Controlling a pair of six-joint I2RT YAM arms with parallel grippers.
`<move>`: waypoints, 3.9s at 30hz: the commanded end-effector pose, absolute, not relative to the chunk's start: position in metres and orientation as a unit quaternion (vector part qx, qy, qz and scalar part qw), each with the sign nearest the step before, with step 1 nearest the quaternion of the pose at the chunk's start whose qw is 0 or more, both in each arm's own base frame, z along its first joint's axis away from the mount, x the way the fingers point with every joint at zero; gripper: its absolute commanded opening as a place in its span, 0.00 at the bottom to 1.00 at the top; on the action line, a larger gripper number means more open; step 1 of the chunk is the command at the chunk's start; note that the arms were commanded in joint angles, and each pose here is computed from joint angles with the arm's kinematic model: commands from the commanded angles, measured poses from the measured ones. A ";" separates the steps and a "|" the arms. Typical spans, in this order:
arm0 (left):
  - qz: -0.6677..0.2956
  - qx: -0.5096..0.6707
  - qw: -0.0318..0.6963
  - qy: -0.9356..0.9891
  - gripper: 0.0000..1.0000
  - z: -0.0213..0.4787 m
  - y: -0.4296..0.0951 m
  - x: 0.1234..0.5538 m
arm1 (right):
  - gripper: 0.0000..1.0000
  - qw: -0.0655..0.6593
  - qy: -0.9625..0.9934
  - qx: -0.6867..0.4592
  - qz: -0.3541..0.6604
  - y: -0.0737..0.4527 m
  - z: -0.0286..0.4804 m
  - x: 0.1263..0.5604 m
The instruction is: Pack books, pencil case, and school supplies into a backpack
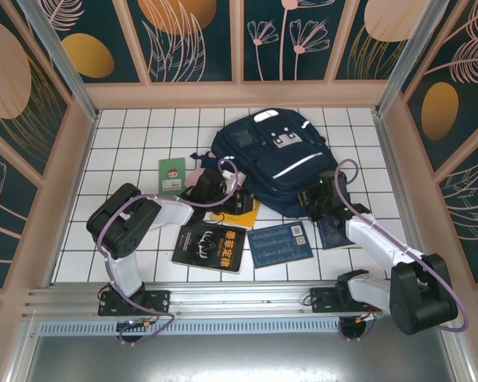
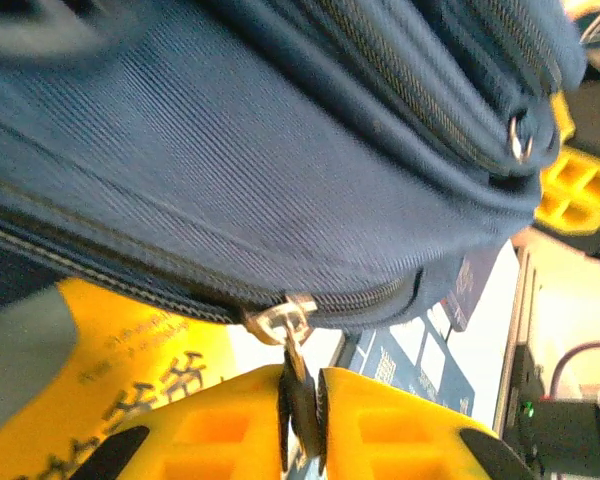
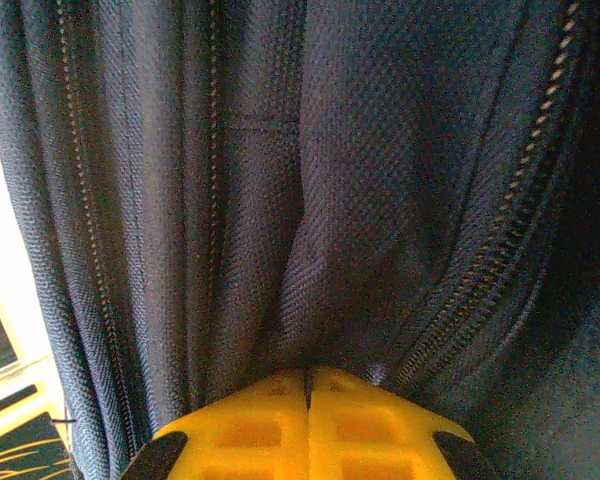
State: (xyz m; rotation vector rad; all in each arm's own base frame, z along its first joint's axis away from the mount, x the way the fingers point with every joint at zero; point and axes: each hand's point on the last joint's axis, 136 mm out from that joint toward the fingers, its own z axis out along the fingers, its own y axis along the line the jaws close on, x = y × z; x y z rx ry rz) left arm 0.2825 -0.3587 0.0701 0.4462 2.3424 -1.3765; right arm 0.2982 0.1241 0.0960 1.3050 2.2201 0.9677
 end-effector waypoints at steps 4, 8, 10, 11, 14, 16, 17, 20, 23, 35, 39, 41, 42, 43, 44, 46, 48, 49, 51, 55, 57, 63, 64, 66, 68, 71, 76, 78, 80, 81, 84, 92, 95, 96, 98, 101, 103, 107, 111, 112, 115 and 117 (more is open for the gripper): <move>-0.474 0.238 0.180 0.828 0.20 0.084 -0.381 0.251 | 0.00 0.217 0.778 0.462 0.366 0.128 0.105 0.309; -0.476 0.254 0.180 0.822 0.20 0.091 -0.396 0.245 | 0.00 0.216 0.779 0.459 0.369 0.130 0.106 0.310; -0.479 0.260 0.178 0.820 0.21 0.094 -0.405 0.246 | 0.00 0.215 0.780 0.457 0.370 0.132 0.106 0.310; -0.480 0.263 0.177 0.818 0.21 0.096 -0.410 0.246 | 0.00 0.215 0.781 0.456 0.369 0.133 0.105 0.310; -0.483 0.280 0.173 0.812 0.21 0.101 -0.429 0.245 | 0.00 0.214 0.784 0.452 0.368 0.134 0.105 0.309; -0.479 0.293 0.166 0.811 0.21 0.100 -0.440 0.241 | 0.00 0.213 0.787 0.449 0.366 0.135 0.104 0.308; -0.477 0.299 0.164 0.810 0.21 0.100 -0.444 0.240 | 0.00 0.213 0.787 0.448 0.366 0.135 0.104 0.307; -0.472 0.310 0.154 0.811 0.21 0.095 -0.453 0.235 | 0.00 0.212 0.791 0.446 0.362 0.134 0.103 0.305; -0.463 0.313 0.159 0.814 0.26 0.096 -0.450 0.235 | 0.00 0.221 0.796 0.440 0.351 0.130 0.106 0.305; -0.435 0.187 0.224 0.852 0.53 0.168 -0.371 0.294 | 0.47 0.316 0.858 0.310 0.259 0.109 0.154 0.304; -0.358 0.092 0.248 0.896 0.61 0.154 -0.328 0.328 | 0.47 0.352 0.871 0.170 0.298 0.151 0.181 0.292; -0.348 0.062 0.244 0.903 0.62 0.146 -0.316 0.340 | 0.49 0.353 0.870 0.109 0.326 0.183 0.186 0.278; -0.343 0.047 0.247 0.905 0.62 0.142 -0.309 0.346 | 0.49 0.351 0.869 0.081 0.340 0.200 0.187 0.270; -0.341 0.031 0.251 0.905 0.62 0.140 -0.302 0.353 | 0.50 0.350 0.868 0.058 0.347 0.215 0.184 0.263; -0.343 0.017 0.252 0.905 0.62 0.138 -0.296 0.359 | 0.51 0.351 0.869 0.044 0.346 0.225 0.179 0.259; -0.355 -0.007 0.253 0.900 0.62 0.137 -0.286 0.369 | 0.54 0.364 0.865 0.000 0.345 0.248 0.171 0.247; -0.360 -0.018 0.253 0.898 0.62 0.135 -0.280 0.375 | 0.56 0.393 0.847 -0.036 0.357 0.270 0.169 0.237; -0.360 -0.021 0.253 0.898 0.62 0.134 -0.278 0.376 | 0.56 0.401 0.840 -0.041 0.364 0.276 0.169 0.235; -0.360 -0.021 0.251 0.898 0.62 0.131 -0.276 0.378 | 0.56 0.413 0.827 -0.035 0.381 0.283 0.166 0.236; -0.363 -0.032 0.250 0.897 0.62 0.125 -0.268 0.382 | 0.56 0.421 0.833 0.001 0.359 0.278 0.148 0.250; -0.372 -0.041 0.249 0.893 0.62 0.125 -0.264 0.384 | 0.57 0.411 0.831 0.019 0.374 0.278 0.138 0.255; -0.382 -0.041 0.248 0.889 0.62 0.127 -0.261 0.386 | 0.57 0.382 0.838 0.046 0.386 0.283 0.110 0.270; -0.382 -0.041 0.248 0.889 0.62 0.127 -0.261 0.385 | 0.57 0.377 0.843 0.052 0.379 0.283 0.104 0.273; -0.384 -0.040 0.250 0.888 0.62 0.129 -0.261 0.385 | 0.57 0.373 0.848 0.054 0.373 0.284 0.098 0.277; -0.384 -0.039 0.251 0.888 0.62 0.130 -0.261 0.385 | 0.57 0.372 0.850 0.055 0.370 0.286 0.094 0.281; -0.385 -0.039 0.251 0.887 0.62 0.130 -0.261 0.385 | 0.57 0.369 0.854 0.059 0.363 0.286 0.089 0.288; -0.386 -0.039 0.250 0.887 0.62 0.129 -0.262 0.385 | 0.56 0.365 0.856 0.062 0.361 0.290 0.086 0.295; -0.385 -0.039 0.251 0.887 0.62 0.129 -0.262 0.386 | 0.55 0.365 0.856 0.061 0.362 0.292 0.087 0.294; -0.384 -0.040 0.250 0.888 0.62 0.127 -0.262 0.386 | 0.56 0.373 0.854 0.050 0.360 0.296 0.094 0.293; -0.385 -0.040 0.249 0.888 0.62 0.126 -0.262 0.387 | 0.57 0.381 0.854 0.044 0.351 0.297 0.097 0.292; -0.385 -0.044 0.241 0.890 0.62 0.119 -0.262 0.385 | 0.65 0.403 0.858 0.051 0.316 0.285 0.104 0.295; -0.312 -0.027 0.247 0.917 0.67 0.107 -0.263 0.402 | 0.73 0.424 0.861 0.113 0.257 0.212 0.106 0.304; -0.292 -0.023 0.257 0.921 0.68 0.110 -0.264 0.414 | 0.74 0.436 0.856 0.141 0.240 0.177 0.105 0.308; -0.288 -0.022 0.258 0.922 0.68 0.111 -0.265 0.418 | 0.74 0.438 0.854 0.151 0.238 0.167 0.104 0.310; -0.274 -0.017 0.266 0.924 0.68 0.114 -0.268 0.429 | 0.74 0.447 0.848 0.164 0.233 0.149 0.105 0.314; -0.264 -0.019 0.265 0.927 0.69 0.114 -0.275 0.441 | 0.74 0.454 0.837 0.191 0.238 0.126 0.109 0.322; -0.285 -0.029 0.252 0.925 0.69 0.110 -0.285 0.445 | 0.73 0.458 0.826 0.204 0.258 0.119 0.115 0.326; -0.315 -0.080 0.232 0.917 0.70 0.098 -0.294 0.451 | 0.72 0.457 0.810 0.228 0.288 0.110 0.121 0.331; -0.353 -0.114 0.210 0.904 0.69 0.092 -0.305 0.452 | 0.71 0.451 0.805 0.241 0.302 0.107 0.123 0.332; -0.360 -0.121 0.207 0.902 0.69 0.092 -0.307 0.453 | 0.71 0.449 0.804 0.244 0.304 0.107 0.122 0.332; -0.371 -0.136 0.208 0.895 0.69 0.091 -0.311 0.460 | 0.69 0.444 0.801 0.245 0.319 0.109 0.120 0.330; -0.377 -0.144 0.207 0.891 0.69 0.089 -0.315 0.466 | 0.68 0.441 0.800 0.246 0.323 0.110 0.118 0.330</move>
